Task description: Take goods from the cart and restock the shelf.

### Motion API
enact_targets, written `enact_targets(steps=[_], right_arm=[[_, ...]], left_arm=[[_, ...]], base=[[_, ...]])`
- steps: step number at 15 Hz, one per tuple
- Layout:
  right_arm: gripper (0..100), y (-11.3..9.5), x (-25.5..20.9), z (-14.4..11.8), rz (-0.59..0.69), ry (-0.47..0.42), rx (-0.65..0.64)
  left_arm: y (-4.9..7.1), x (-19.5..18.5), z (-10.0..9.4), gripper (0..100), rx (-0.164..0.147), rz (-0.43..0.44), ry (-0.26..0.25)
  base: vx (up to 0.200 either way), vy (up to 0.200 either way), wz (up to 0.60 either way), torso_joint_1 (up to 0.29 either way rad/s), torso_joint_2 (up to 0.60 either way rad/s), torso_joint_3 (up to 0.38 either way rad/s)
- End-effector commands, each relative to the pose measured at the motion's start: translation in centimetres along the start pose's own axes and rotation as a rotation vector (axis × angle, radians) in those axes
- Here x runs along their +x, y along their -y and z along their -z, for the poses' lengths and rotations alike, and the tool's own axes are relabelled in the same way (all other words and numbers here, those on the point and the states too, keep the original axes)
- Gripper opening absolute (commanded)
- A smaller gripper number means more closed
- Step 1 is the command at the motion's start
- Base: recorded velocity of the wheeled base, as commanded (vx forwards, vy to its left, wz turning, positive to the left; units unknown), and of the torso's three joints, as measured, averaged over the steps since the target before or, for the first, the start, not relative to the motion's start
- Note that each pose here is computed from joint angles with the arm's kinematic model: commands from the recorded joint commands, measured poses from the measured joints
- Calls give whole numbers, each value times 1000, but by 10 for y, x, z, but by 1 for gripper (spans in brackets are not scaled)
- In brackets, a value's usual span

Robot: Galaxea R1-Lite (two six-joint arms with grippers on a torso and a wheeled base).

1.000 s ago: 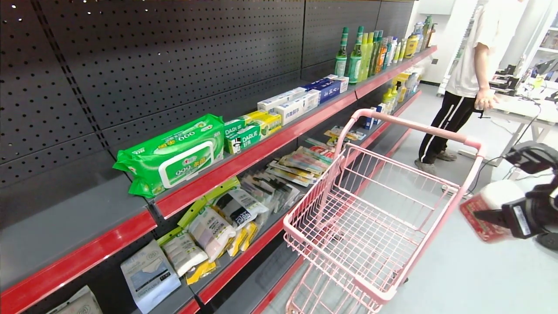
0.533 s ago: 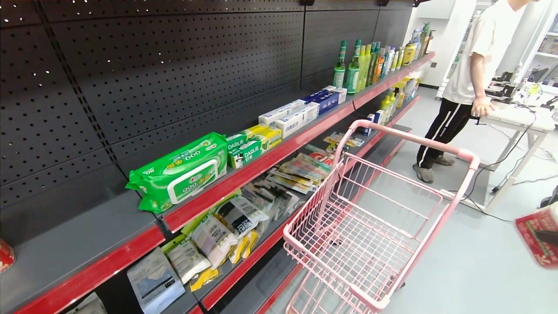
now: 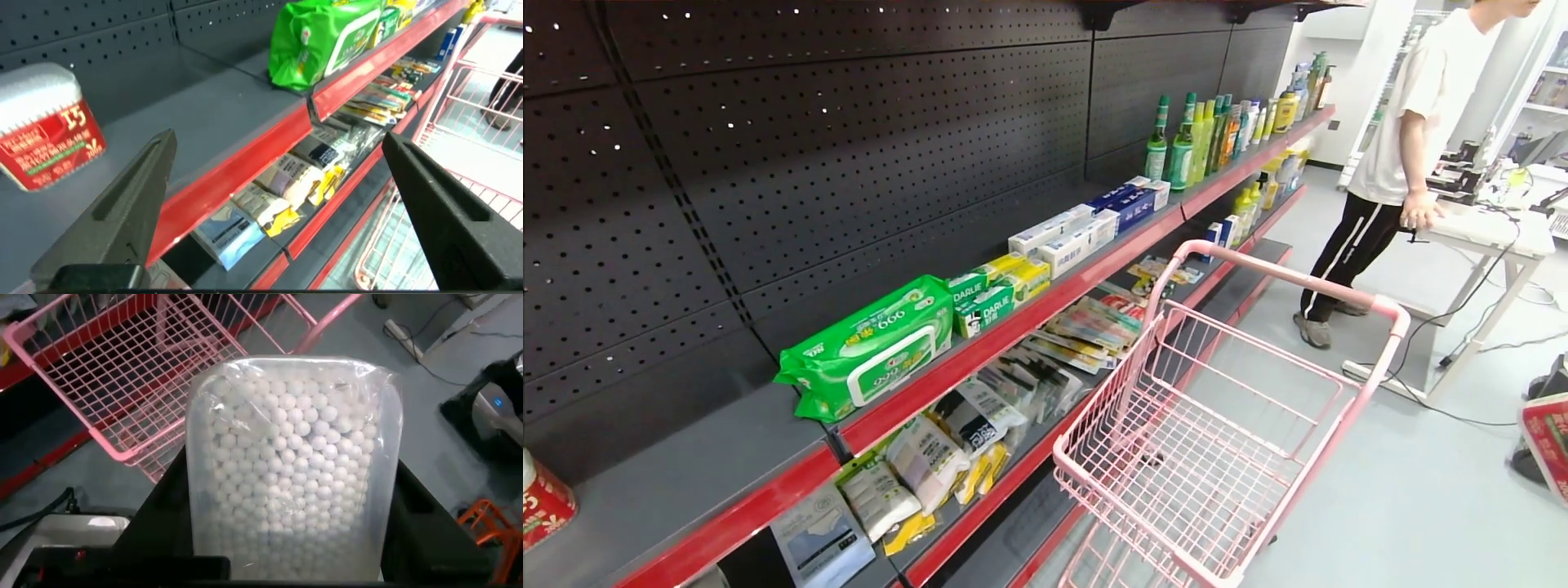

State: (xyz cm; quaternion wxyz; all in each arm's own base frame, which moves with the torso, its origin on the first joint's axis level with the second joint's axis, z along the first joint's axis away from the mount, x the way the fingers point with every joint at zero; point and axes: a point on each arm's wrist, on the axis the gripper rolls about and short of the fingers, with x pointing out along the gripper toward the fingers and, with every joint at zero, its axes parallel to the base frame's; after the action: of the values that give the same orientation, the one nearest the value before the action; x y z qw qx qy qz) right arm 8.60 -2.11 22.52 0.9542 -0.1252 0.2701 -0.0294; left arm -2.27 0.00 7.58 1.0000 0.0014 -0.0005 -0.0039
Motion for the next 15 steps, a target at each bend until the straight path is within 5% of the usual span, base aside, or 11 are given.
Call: enact_targets(steps=[1,15], right_arm=[[0,-1,0,4,0,-2,0],[0,-5,1,13,-10,-16,-47]], left_arm=[[0,0,0,100,0,0,0],[0,0,0,100,0,3,2]], base=[[0,0,0,163,-359,-198],[0,0,0,135,-283,-152]])
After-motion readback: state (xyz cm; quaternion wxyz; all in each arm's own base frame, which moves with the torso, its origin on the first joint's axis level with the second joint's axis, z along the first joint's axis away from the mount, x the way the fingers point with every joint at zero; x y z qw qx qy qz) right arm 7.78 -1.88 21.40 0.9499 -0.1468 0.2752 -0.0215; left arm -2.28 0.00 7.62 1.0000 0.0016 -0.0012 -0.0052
